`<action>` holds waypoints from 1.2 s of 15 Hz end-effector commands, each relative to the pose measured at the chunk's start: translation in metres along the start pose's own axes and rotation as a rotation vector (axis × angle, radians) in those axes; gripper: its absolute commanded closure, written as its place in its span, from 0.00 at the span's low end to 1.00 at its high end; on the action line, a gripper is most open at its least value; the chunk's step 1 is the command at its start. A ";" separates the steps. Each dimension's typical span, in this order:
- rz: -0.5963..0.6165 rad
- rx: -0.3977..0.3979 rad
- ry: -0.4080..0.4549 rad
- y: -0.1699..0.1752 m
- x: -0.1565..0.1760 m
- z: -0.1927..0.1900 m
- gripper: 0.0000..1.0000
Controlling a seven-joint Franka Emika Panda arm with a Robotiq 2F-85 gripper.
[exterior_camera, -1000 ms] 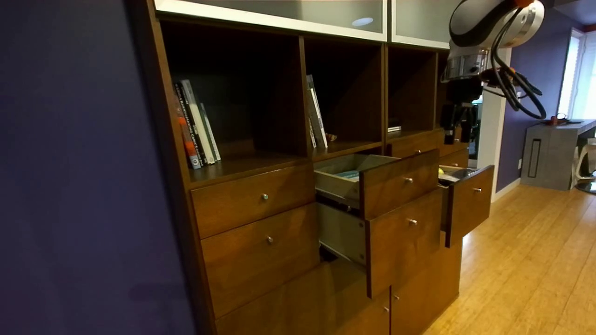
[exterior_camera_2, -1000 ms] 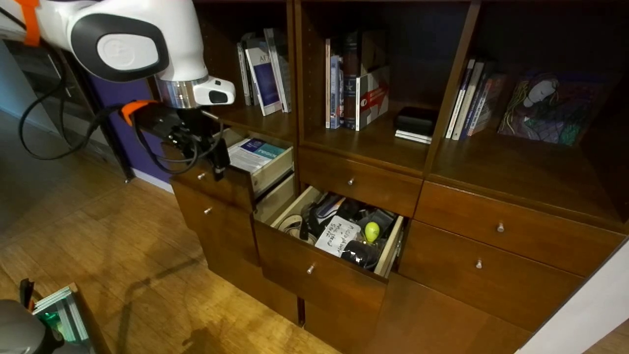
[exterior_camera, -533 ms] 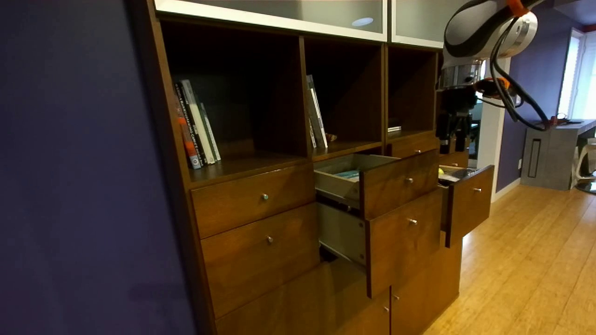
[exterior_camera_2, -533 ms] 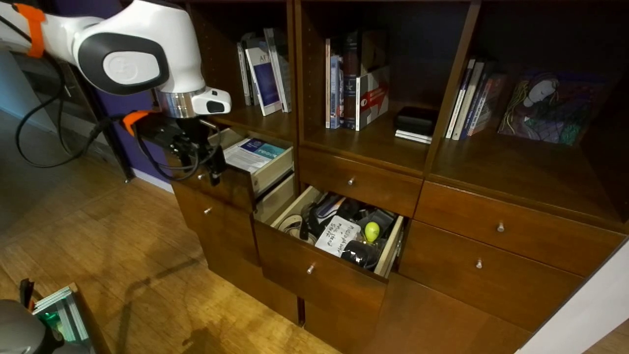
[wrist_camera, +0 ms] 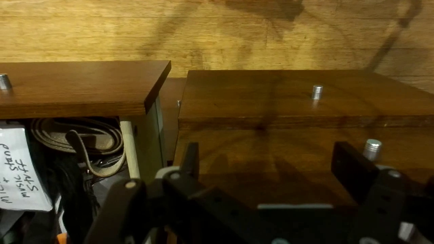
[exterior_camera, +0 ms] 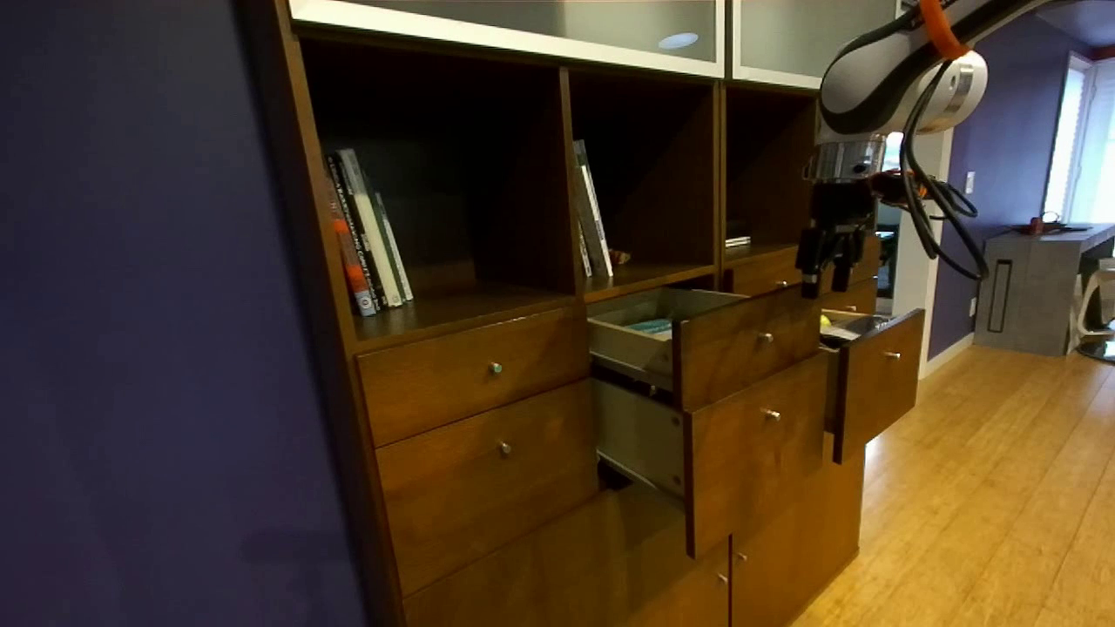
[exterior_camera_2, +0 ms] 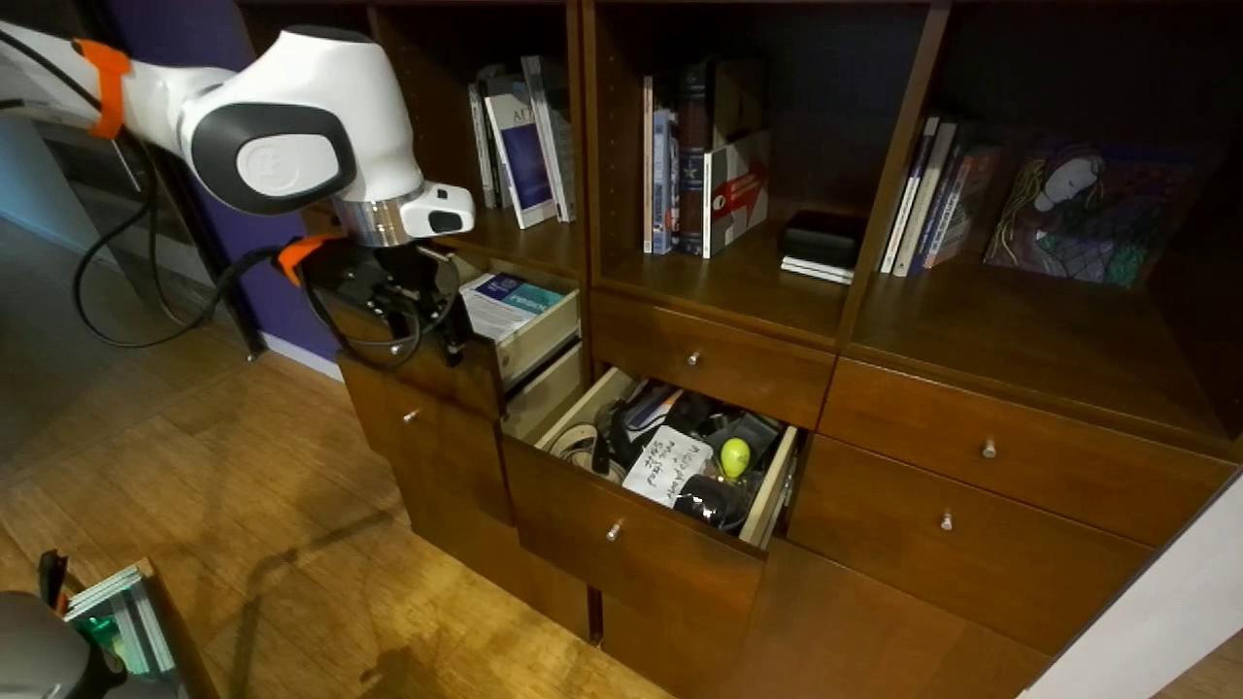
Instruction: Close the middle drawers
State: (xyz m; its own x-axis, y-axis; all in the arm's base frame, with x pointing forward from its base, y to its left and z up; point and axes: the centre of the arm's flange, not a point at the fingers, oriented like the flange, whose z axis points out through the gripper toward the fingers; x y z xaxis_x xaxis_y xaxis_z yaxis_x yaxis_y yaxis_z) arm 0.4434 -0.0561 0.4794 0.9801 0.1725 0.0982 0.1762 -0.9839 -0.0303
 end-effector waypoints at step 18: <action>0.049 -0.002 0.181 0.004 0.071 0.026 0.00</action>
State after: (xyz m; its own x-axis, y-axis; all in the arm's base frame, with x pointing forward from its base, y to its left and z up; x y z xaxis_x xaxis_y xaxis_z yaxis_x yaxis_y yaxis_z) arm 0.4902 -0.0527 0.4648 0.9617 0.1206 0.2462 0.1318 -0.9908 -0.0295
